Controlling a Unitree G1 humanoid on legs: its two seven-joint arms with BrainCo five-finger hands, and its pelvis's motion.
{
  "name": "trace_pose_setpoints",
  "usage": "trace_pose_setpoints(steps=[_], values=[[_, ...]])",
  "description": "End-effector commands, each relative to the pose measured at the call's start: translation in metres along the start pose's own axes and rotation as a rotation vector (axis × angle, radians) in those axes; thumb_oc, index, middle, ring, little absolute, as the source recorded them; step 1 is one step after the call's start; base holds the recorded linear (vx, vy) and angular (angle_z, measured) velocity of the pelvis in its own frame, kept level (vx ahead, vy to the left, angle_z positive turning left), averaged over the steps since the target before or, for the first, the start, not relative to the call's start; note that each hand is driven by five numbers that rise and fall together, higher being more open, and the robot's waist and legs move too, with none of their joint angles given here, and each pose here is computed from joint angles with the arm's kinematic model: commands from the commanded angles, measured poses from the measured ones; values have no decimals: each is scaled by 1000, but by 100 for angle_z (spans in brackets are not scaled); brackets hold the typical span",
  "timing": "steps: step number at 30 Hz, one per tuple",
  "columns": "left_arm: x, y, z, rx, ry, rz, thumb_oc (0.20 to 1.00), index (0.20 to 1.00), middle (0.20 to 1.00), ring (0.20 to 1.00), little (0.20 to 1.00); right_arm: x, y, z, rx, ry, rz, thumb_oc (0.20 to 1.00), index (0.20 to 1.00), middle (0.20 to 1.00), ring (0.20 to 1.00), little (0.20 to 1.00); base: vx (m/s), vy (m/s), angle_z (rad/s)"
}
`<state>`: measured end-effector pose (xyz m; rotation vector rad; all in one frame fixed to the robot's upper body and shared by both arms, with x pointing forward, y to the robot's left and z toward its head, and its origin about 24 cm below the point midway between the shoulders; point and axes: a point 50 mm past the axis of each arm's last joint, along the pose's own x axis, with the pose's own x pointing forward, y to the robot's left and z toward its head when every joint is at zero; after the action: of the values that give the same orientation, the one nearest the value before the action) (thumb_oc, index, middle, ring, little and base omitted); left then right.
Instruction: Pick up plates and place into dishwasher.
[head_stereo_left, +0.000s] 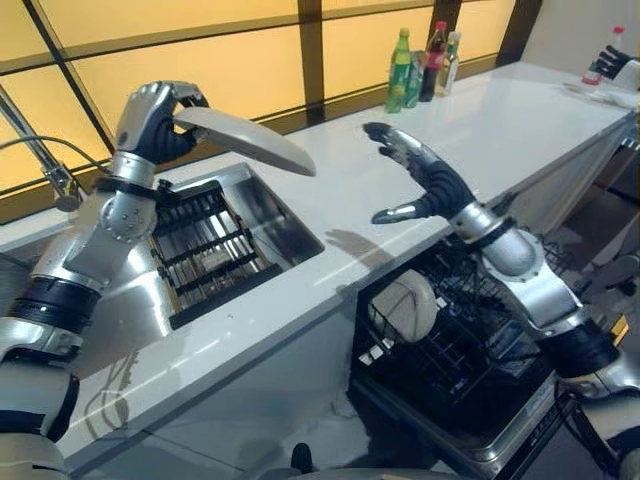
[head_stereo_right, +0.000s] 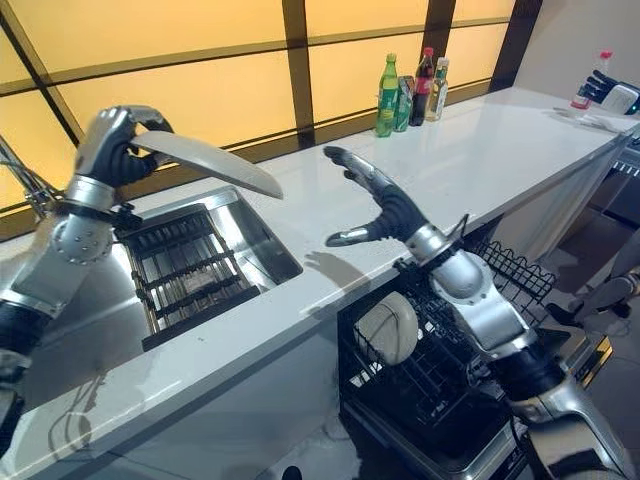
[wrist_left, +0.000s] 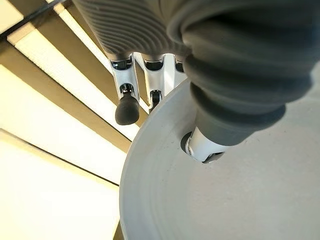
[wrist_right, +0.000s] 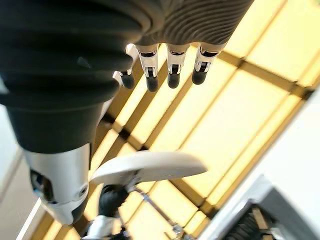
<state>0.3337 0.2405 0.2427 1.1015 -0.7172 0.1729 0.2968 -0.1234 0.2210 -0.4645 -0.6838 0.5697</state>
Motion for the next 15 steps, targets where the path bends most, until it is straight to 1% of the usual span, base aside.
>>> trace_pose_setpoints(steps=[1,4,9,15], values=[[28,13,25,-109,-75,114,200,200,200,200,200,25,-3,20,-31,-93,-27,1000,1000,1000,1000,1000,-3,-13,6],[31,-2,37,-170,-97,98,200,200,200,200,200,37,8,17,-12,-77,-13,1000,1000,1000,1000,1000,15,-8,6],[31,-25,57,-269,-125,65,200,200,200,200,200,49,19,11,-2,-46,-61,1000,1000,1000,1000,1000,0,0,0],[25,-42,71,-393,-129,52,200,200,200,200,200,58,29,5,39,-4,-56,1000,1000,1000,1000,1000,4,-3,1]])
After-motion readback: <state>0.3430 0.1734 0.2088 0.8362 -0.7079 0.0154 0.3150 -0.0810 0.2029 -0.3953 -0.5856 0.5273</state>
